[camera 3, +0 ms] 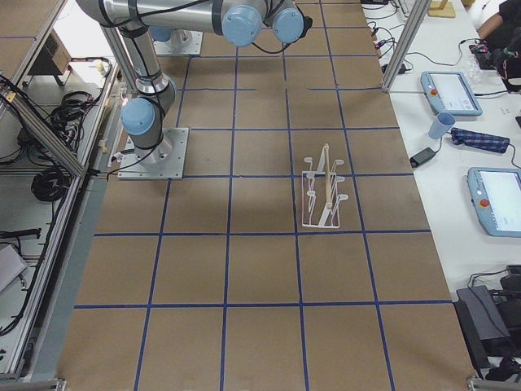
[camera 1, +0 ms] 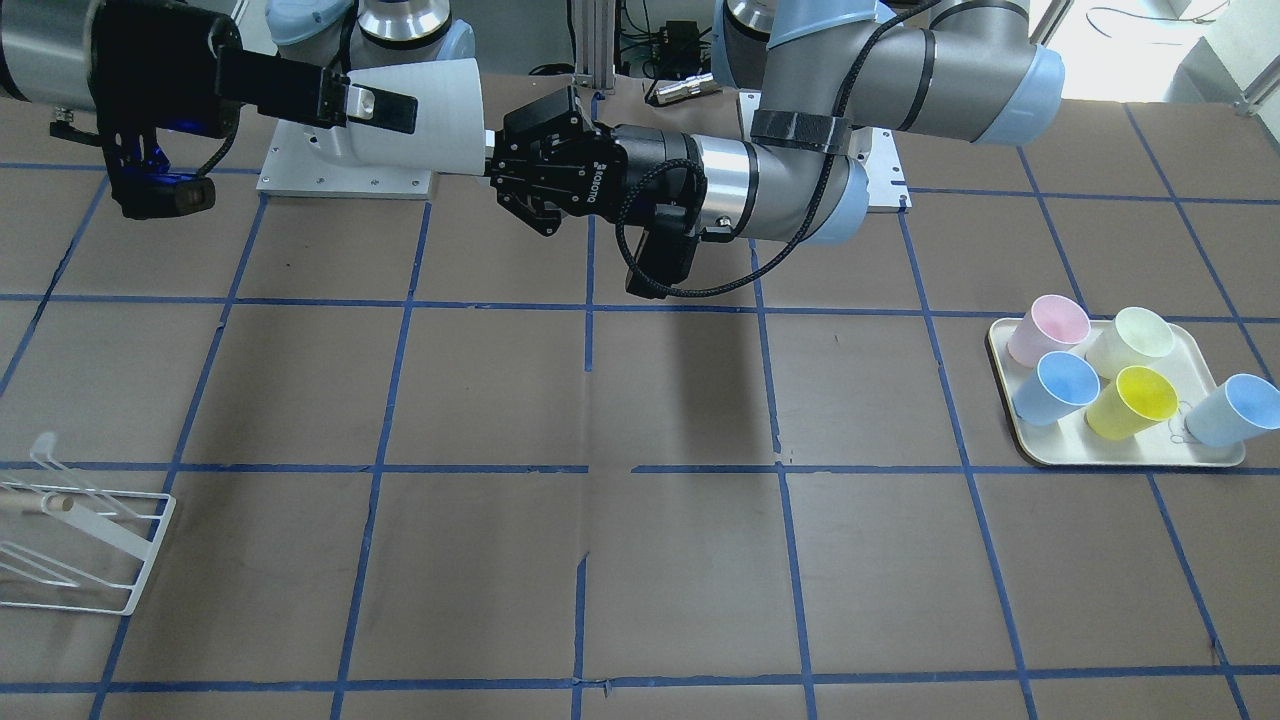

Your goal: Transfer IKEA cup to right arm and place on rack

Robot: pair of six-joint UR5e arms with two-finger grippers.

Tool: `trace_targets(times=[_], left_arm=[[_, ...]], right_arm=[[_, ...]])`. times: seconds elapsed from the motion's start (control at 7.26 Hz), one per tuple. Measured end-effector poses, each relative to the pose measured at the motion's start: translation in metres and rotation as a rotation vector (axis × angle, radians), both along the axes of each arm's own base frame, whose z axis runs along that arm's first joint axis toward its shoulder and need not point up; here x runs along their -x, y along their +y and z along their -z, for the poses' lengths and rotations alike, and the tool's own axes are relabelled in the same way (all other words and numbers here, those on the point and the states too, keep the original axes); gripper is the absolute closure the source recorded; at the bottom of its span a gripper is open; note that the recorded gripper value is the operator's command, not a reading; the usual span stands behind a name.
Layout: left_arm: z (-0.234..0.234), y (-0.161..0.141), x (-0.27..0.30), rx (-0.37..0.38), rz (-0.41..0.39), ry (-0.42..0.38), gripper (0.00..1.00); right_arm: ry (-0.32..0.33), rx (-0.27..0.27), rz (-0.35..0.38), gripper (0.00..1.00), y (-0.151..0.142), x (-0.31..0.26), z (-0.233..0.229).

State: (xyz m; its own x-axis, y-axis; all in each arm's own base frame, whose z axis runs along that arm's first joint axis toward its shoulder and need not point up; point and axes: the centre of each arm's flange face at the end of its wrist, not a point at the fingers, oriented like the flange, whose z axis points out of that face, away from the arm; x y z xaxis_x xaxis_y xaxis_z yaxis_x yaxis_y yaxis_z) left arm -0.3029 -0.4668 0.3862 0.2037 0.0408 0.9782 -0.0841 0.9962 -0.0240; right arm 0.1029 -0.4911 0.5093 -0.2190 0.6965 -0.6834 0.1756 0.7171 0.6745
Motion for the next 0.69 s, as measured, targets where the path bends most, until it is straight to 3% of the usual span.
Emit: trace_targets(times=[0.14, 0.69], left_arm=[[0.0001, -0.0001, 0.0000, 0.000, 0.000, 0.000, 1.00], [-0.0015, 0.0000, -0.0001, 0.001, 0.000, 0.000, 0.99]], right_arm=[[0.002, 0.007, 0.000, 0.02, -0.0016, 0.0002, 0.0007], [0.007, 0.019, -0.001, 0.40, -0.0040, 0.0021, 0.0025]])
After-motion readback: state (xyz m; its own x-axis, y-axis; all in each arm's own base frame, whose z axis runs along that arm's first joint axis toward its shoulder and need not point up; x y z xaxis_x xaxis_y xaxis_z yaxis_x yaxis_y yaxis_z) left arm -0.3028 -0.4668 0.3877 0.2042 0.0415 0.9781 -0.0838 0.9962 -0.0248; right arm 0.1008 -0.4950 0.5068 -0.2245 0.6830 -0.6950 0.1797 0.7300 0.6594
